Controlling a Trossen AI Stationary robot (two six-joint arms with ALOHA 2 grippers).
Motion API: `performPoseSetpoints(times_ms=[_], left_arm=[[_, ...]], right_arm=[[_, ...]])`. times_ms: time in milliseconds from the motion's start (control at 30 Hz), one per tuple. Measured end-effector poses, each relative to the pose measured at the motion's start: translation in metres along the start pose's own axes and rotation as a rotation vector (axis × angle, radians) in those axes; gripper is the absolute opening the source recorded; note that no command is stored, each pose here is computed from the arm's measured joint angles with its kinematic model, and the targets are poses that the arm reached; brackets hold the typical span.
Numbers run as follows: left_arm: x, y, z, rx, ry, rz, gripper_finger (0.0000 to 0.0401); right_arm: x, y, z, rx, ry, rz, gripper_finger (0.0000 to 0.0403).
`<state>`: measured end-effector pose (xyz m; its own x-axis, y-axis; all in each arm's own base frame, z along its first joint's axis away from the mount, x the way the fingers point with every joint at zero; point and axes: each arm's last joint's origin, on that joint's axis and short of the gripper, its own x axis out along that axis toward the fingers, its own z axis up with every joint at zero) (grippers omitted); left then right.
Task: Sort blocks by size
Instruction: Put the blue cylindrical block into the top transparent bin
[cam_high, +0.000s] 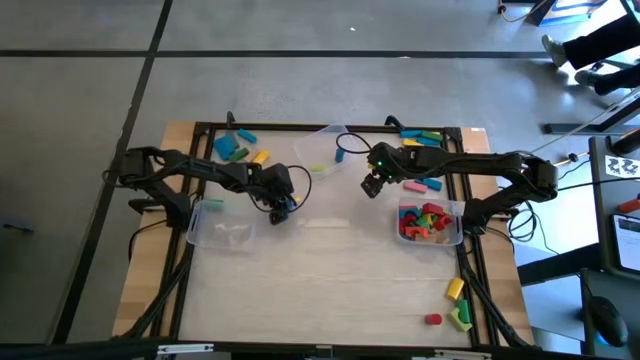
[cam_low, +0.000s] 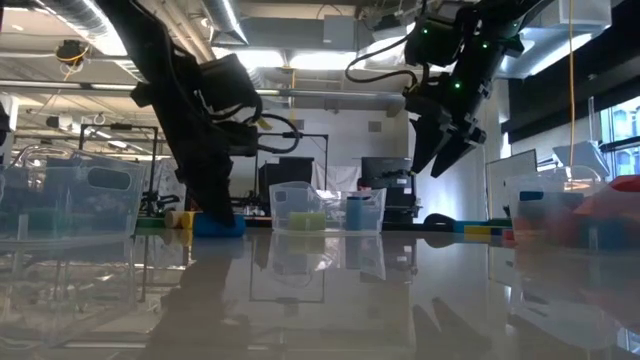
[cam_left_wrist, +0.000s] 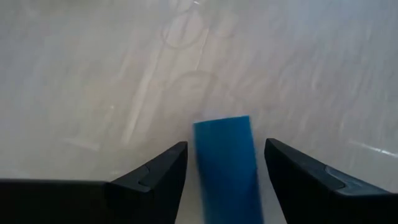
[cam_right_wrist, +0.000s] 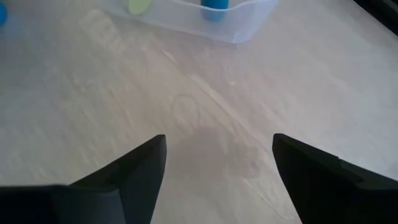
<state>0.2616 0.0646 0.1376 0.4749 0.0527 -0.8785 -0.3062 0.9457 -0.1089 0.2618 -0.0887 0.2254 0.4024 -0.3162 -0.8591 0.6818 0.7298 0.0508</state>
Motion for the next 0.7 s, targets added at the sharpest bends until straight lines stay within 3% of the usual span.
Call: performPoseSetpoints(times_ms=[300,533,700], left_arm=[[-0.001,0.016,0.0,0.097,0.014,0.019,0.0123],[-0.004,0.024,0.0,0.231,0.042,-0.002,0.0123],[-0.023,0.023,0.025,0.253,0.024,0.004,0.0123]], right_arm=[[0.0,0.0,0.0,-0.016,-0.007,-0.017,0.0293],[0.0,0.0,0.0,-0.02,-0.007,-0.017,0.0293],[0.0,0.0,0.0,-0.024,-0.007,-0.017,0.0293]])
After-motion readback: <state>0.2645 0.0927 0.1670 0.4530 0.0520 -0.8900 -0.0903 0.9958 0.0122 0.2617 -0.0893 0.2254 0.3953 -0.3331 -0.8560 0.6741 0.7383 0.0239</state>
